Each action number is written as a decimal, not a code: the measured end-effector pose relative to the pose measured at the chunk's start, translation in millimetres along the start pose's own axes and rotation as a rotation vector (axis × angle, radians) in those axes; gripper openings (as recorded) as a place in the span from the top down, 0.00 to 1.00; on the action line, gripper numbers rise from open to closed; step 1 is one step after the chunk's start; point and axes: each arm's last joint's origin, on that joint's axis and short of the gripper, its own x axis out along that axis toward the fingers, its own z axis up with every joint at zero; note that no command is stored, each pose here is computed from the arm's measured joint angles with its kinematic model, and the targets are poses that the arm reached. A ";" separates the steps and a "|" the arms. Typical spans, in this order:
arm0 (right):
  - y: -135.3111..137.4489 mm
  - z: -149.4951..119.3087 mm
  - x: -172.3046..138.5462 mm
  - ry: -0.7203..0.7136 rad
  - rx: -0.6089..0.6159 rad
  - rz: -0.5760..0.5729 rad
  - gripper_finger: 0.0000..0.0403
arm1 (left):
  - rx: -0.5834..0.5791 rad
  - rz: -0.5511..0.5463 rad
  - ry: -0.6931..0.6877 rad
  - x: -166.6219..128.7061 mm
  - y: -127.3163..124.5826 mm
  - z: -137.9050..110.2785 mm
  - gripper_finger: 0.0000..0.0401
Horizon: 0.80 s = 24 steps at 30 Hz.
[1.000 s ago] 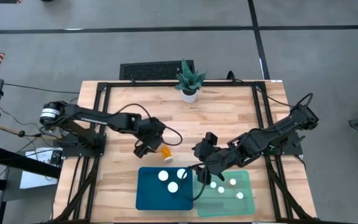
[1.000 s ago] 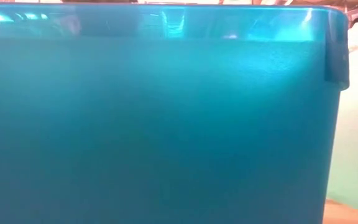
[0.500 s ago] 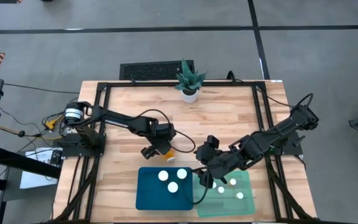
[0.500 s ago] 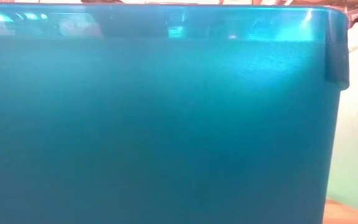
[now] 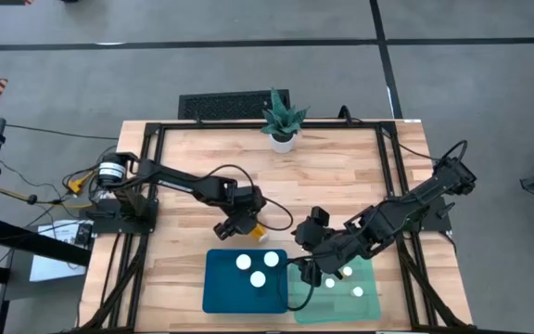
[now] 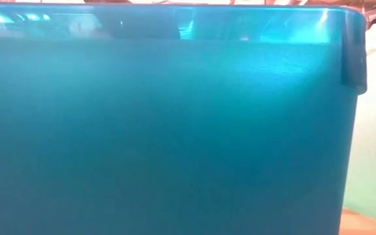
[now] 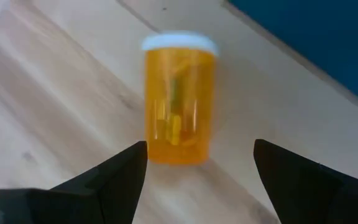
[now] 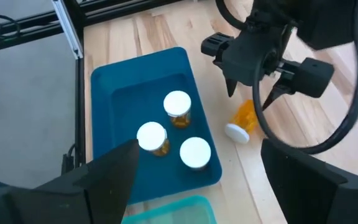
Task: Pick and place medicine bottles into bin by pill shape (circle, oval)
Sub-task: Put the large orange pill bottle into the blue bin
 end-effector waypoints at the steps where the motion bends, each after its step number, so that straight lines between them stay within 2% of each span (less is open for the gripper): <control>1: 0.1 -0.1 0.0 0.000 0.000 0.000 0.14 | 0.001 -0.009 0.002 1.8 -0.9 0.1 0.29; 6: -0.5 -0.7 0.0 0.006 0.001 -0.006 0.14 | 0.012 -0.020 0.031 20.5 -1.2 1.1 0.29; 11: -1.3 -1.6 -0.2 0.014 0.018 -0.013 0.14 | -0.052 -0.032 0.042 31.1 2.5 7.1 0.29; 20: -1.9 -2.3 -0.2 0.021 0.013 -0.019 0.16 | -0.190 -0.069 0.006 23.5 11.3 20.2 0.36; 24: -1.9 -2.3 -0.2 0.022 0.014 -0.019 0.16 | -0.199 -0.056 -0.006 21.4 14.0 23.4 0.37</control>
